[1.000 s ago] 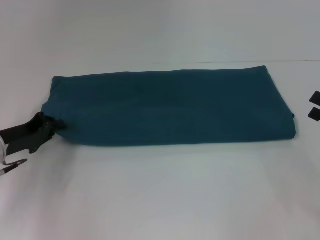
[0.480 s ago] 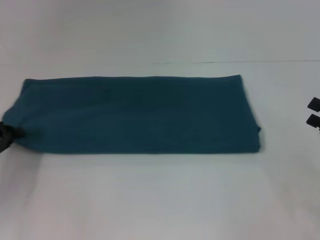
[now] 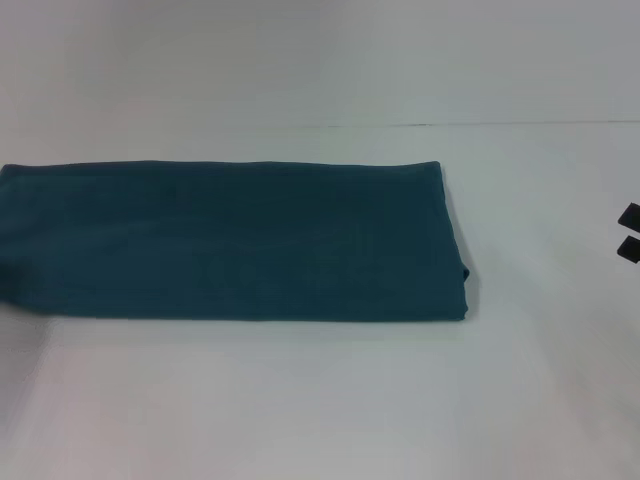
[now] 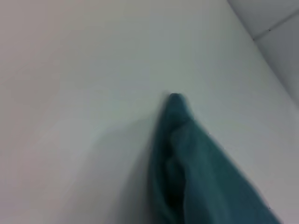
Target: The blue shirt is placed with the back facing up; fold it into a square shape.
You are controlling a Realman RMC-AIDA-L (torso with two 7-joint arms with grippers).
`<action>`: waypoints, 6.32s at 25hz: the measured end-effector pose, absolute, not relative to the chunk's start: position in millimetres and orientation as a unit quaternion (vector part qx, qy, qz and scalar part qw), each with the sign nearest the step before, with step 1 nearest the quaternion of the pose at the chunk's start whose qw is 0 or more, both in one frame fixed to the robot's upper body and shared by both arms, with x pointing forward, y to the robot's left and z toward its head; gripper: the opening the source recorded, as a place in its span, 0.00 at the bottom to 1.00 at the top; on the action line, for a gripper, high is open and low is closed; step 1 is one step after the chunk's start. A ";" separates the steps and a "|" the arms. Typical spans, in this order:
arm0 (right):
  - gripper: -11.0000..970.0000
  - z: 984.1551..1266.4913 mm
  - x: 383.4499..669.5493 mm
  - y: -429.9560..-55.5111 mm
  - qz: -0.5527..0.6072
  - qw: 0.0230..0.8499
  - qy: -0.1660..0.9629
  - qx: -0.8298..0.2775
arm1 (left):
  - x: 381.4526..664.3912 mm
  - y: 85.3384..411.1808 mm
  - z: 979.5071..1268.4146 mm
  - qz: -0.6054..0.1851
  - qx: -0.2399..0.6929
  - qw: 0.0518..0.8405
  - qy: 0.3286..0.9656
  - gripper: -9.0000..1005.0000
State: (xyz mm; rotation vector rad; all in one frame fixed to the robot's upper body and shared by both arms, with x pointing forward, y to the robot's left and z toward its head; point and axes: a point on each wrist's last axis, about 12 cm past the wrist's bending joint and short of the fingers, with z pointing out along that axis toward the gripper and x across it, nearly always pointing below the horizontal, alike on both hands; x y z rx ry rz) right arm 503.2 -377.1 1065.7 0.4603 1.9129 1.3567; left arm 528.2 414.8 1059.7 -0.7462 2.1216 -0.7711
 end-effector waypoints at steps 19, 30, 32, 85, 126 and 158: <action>0.72 1063.8 505.2 -370.2 0.527 0.360 0.752 0.164 | 599.6 308.0 1148.2 -0.508 -0.065 0.365 0.778 0.05; 0.70 1063.5 506.9 -366.7 0.529 0.359 0.752 0.162 | 620.9 196.7 1141.9 -0.524 0.031 0.317 0.790 0.07; 0.70 1063.3 507.3 -365.9 0.529 0.359 0.752 0.162 | 624.1 176.9 1132.3 -0.518 0.040 0.311 0.796 0.07; 0.60 1155.2 646.2 -221.5 0.170 0.249 0.865 -0.402 | 551.6 309.4 1101.8 -0.518 -0.059 0.298 0.800 0.95; 0.55 1147.6 644.9 -235.8 0.225 0.221 0.925 -0.213 | 559.2 310.9 1100.2 -0.507 -0.082 0.318 0.797 0.95; 0.34 1124.4 644.1 -220.4 0.258 0.179 0.941 -0.124 | 560.9 312.8 1096.2 -0.495 -0.100 0.329 0.798 0.95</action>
